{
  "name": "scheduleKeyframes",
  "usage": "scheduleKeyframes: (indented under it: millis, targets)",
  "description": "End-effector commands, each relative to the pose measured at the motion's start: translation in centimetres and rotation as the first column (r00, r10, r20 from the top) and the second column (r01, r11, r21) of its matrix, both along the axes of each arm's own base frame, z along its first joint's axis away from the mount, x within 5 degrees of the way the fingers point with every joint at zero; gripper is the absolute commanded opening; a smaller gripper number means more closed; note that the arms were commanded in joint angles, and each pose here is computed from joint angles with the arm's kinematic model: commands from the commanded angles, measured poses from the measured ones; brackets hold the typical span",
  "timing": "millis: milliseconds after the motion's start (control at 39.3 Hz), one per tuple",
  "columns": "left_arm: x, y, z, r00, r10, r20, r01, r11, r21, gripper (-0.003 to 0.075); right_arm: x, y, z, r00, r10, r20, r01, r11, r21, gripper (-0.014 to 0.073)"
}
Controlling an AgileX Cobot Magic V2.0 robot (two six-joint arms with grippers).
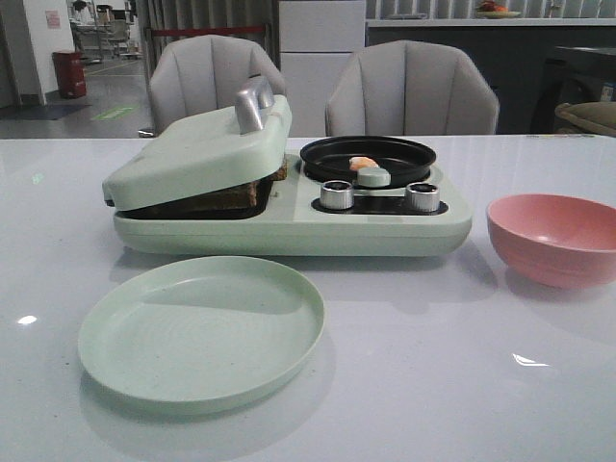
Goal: Make breakfast with bread and shrimp
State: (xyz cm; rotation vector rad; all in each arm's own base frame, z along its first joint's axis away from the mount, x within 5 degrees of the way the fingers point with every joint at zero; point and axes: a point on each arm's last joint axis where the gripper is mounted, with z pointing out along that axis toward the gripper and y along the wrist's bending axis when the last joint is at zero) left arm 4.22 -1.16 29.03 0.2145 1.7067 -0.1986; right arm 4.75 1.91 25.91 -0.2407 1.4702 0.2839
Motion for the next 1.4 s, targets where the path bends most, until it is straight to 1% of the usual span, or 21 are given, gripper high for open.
scheduleKeyframes:
  millis: [0, 76, 102, 178, 841, 917, 968, 993, 1070, 1197, 1299, 1376]
  targets:
    - [0.0, 0.0, 1.5, 0.996, -0.004, 0.090, 0.008, 0.999, -0.043, 0.0114, -0.1, -0.4, 1.5, 0.995, -0.036, 0.092, 0.033, 0.999, 0.032, 0.0265]
    - [0.0, 0.0, 1.5, 0.996, -0.004, 0.090, 0.008, 0.999, -0.043, 0.0114, -0.1, -0.3, 1.5, 0.996, -0.031, 0.084, 0.029, 0.999, 0.029, 0.0134]
    - [0.0, 0.0, 1.5, 0.996, -0.004, 0.090, 0.008, 0.999, -0.043, 0.0114, -0.1, -0.3, 1.4, 0.996, -0.031, 0.083, 0.029, 0.999, 0.028, 0.0127]
    - [0.0, 0.0, 1.5, 0.996, -0.004, 0.090, 0.008, 0.999, -0.043, 0.0114, -0.1, -0.3, 1.4, 0.996, -0.030, 0.082, 0.028, 0.999, 0.028, 0.0151]
    - [0.0, -0.1, 1.4, 0.996, -0.004, 0.090, 0.008, 0.999, -0.043, 0.0114, -0.1, -0.3, 1.4, 0.996, -0.030, 0.081, 0.028, 0.999, 0.029, 0.0150]
    - [0.3, 0.0, 0.7, 0.997, 0.003, 0.075, -0.002, 1.000, -0.017, 0.0114, -0.1, -0.3, 1.4, 0.996, -0.030, 0.081, 0.028, 0.999, 0.029, 0.0150]
    - [0.5, 0.1, 0.2, 0.997, 0.019, 0.078, -0.020, 1.000, 0.009, 0.0114, -0.1, -0.3, 1.4, 0.996, -0.030, 0.081, 0.028, 0.999, 0.029, 0.0150]
    - [0.6, 0.1, 0.1, 0.996, 0.032, 0.088, -0.033, 0.999, 0.006, 0.0114, -0.1, -0.3, 1.4, 0.996, -0.030, 0.081, 0.028, 0.999, 0.029, 0.0150]
    - [0.8, 0.2, -0.6, 0.992, 0.065, 0.109, -0.063, 0.998, -0.026, 0.0114, -0.1, -0.3, 1.4, 0.996, -0.030, 0.081, 0.028, 0.999, 0.029, 0.0150]
    - [1.2, 0.5, -2.0, 0.969, 0.149, 0.199, -0.136, 0.987, -0.080, 0.0114, -0.1, -0.3, 1.4, 0.996, -0.030, 0.081, 0.028, 0.999, 0.029, 0.0150]
    - [1.4, 0.8, -3.8, 0.945, 0.198, 0.259, -0.181, 0.979, -0.091, 0.0114, -0.1, -0.3, 1.4, 0.996, -0.030, 0.081, 0.028, 0.999, 0.029, 0.0150]
    - [1.5, 0.9, -5.2, 0.935, 0.218, 0.279, -0.199, 0.975, -0.096, 0.0114, -0.1, -0.3, 1.4, 0.996, -0.030, 0.081, 0.028, 0.999, 0.029, 0.0150]
